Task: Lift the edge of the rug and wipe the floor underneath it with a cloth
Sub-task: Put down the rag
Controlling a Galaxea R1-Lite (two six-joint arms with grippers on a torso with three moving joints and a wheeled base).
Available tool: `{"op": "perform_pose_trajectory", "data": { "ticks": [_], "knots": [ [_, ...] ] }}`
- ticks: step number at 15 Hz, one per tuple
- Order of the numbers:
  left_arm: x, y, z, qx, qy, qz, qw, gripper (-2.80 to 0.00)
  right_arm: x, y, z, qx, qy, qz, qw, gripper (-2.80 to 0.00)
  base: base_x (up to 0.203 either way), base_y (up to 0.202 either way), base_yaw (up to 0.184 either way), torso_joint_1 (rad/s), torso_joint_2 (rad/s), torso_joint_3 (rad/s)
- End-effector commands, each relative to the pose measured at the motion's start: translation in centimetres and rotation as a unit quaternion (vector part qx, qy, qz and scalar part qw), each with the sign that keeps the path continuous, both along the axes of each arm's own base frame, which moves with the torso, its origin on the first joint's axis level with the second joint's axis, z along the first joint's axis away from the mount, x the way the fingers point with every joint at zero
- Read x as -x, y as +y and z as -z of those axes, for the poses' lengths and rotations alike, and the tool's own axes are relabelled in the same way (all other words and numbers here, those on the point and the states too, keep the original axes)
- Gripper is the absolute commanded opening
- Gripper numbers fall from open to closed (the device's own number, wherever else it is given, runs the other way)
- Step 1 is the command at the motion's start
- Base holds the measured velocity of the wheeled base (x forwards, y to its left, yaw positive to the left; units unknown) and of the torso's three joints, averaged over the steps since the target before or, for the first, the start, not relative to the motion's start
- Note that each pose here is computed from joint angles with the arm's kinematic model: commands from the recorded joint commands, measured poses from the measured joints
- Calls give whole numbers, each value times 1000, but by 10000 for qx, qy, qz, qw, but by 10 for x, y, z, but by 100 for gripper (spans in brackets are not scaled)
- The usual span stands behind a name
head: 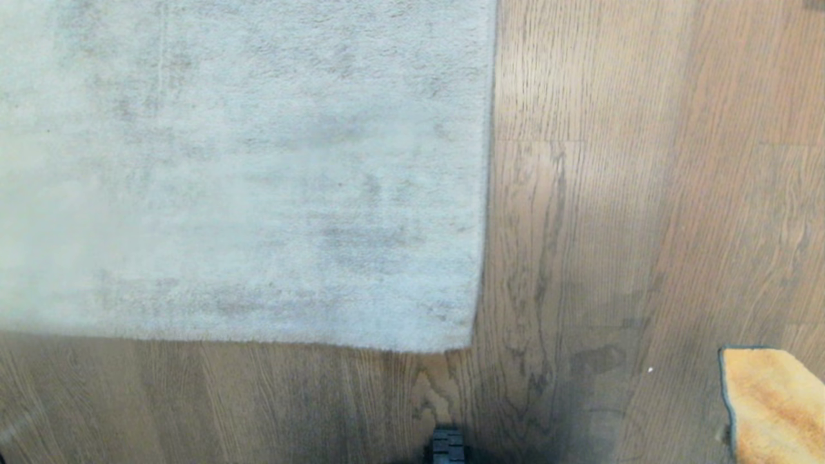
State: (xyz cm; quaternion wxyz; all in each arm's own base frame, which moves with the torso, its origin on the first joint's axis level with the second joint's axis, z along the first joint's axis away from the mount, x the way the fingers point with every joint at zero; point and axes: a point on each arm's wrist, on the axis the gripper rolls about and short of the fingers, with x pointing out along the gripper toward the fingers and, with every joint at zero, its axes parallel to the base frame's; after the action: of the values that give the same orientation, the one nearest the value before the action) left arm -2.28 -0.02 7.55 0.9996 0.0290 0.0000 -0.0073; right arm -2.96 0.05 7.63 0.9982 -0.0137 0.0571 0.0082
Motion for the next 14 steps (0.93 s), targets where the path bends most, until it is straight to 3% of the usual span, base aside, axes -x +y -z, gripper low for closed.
{"op": "perform_pose_trajectory", "data": {
  "ticks": [1, 14],
  "knots": [
    [0, 0, 0, -1, -2, 0, 10000, -280, 0, 0, 0, 2, 11, -10, 10000, -280, 0, 0, 0, 0, 0, 0],
    [0, 0, 0, 7, -10, 3, 10000, -280, 0, 0, 0, 2, 11, -4, 10000, -280, 0, 0, 0, 0, 0, 0]
  ]
}}
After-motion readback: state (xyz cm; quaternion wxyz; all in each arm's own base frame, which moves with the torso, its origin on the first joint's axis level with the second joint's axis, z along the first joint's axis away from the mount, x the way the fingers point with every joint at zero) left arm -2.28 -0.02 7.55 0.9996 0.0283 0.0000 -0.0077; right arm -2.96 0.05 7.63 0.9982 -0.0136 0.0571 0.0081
